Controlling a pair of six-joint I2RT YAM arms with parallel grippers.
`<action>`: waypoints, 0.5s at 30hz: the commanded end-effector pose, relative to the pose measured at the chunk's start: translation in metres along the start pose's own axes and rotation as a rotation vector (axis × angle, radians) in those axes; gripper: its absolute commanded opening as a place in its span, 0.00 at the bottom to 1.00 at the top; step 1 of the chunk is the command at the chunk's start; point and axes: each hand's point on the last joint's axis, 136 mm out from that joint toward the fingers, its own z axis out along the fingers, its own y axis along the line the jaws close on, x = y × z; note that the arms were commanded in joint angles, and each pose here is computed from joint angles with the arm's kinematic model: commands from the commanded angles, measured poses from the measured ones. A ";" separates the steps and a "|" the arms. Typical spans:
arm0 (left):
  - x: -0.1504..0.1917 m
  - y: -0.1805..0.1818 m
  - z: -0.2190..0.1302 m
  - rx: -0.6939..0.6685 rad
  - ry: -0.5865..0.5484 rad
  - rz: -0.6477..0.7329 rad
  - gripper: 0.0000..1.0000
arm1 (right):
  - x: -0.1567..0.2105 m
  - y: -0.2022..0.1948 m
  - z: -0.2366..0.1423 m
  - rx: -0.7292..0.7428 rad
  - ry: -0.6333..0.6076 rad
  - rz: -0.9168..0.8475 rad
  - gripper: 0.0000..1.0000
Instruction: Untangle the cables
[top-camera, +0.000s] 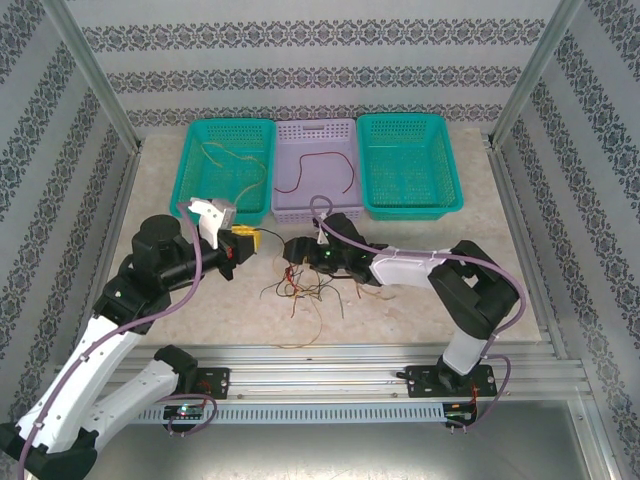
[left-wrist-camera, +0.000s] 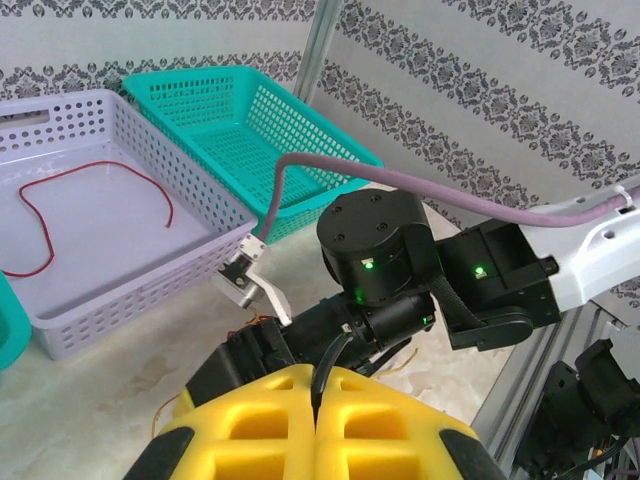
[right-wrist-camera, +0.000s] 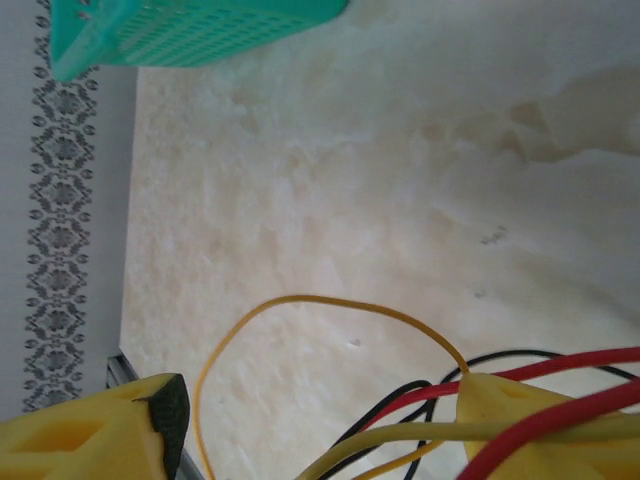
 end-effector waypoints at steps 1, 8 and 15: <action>-0.012 -0.012 0.000 0.060 -0.060 0.058 0.00 | -0.019 0.018 0.006 -0.047 -0.075 0.026 0.65; -0.011 -0.012 -0.007 0.042 -0.076 0.073 0.00 | -0.048 -0.001 -0.017 0.055 -0.219 -0.017 0.00; -0.021 -0.007 -0.031 -0.055 -0.106 0.085 0.00 | -0.084 -0.037 -0.100 0.190 -0.427 -0.025 0.00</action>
